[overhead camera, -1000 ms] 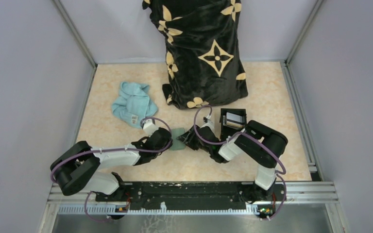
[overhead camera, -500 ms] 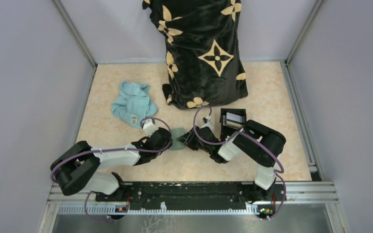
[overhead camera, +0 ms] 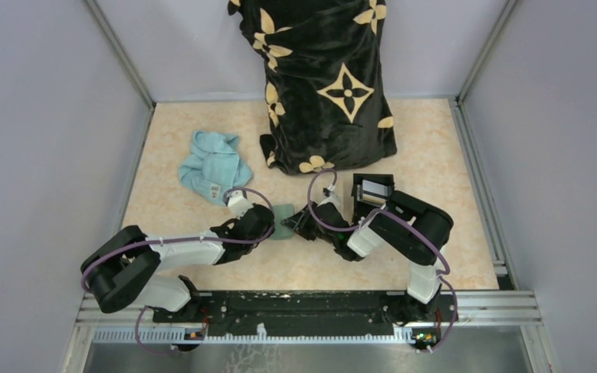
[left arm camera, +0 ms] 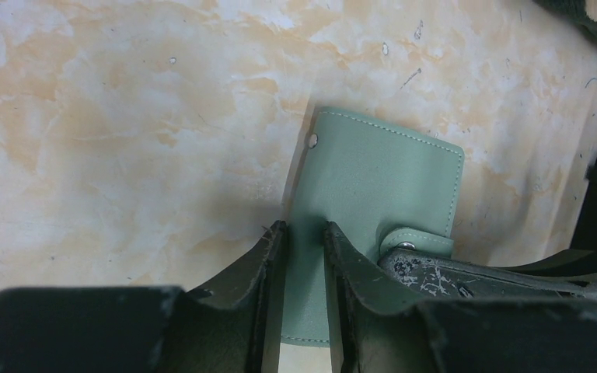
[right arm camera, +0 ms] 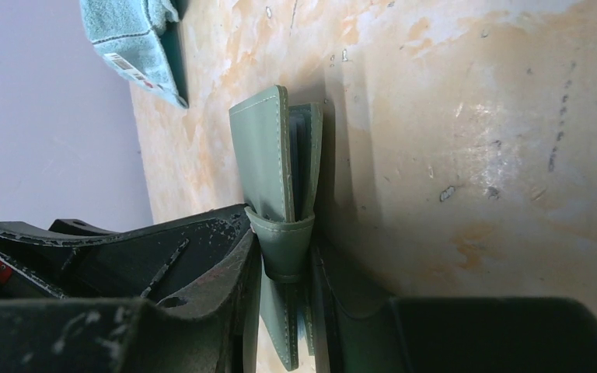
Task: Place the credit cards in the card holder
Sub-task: Close the card holder at the center of the board.
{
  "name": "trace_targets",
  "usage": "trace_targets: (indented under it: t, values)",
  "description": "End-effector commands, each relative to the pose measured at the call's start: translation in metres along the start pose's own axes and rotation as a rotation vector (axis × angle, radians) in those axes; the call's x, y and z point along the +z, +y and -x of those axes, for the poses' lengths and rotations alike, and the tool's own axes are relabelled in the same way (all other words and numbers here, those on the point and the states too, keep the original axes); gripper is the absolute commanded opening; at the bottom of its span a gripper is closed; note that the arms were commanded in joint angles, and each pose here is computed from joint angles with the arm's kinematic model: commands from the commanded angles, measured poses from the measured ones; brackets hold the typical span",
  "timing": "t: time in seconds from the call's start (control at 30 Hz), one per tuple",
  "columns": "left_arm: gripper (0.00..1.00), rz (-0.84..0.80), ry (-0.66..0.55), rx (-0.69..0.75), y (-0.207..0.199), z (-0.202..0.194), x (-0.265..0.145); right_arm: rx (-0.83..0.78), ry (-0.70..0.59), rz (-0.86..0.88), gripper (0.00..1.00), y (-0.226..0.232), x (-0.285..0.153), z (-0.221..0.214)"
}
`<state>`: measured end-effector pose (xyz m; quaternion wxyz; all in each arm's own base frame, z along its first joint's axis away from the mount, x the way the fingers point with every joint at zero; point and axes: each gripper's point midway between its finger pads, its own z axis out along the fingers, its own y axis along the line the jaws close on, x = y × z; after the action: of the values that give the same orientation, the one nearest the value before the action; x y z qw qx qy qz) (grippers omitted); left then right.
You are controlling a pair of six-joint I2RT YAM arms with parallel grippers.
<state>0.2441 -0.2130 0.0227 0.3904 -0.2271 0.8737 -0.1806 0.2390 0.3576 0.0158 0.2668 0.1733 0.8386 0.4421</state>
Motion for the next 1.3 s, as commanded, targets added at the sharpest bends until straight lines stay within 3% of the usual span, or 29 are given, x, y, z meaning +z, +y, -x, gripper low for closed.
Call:
trace_targets:
  t: [0.0,0.6,0.7,1.27]
  values:
    - [0.30,0.116,0.179,0.114,0.045,-0.043,-0.007,-0.104,0.278,-0.417,0.00,-0.128,-0.035,-0.067]
    - [0.30,0.116,0.199,0.113,0.048,-0.050,-0.006,-0.096,0.264,-0.343,0.01,-0.108,-0.029,-0.056]
    - [0.29,0.117,0.202,0.112,0.049,-0.052,-0.005,-0.086,0.257,-0.320,0.09,-0.102,-0.023,-0.053]
    - [0.29,0.121,0.204,0.120,0.051,-0.052,-0.007,-0.048,0.233,-0.212,0.35,-0.083,-0.003,-0.036]
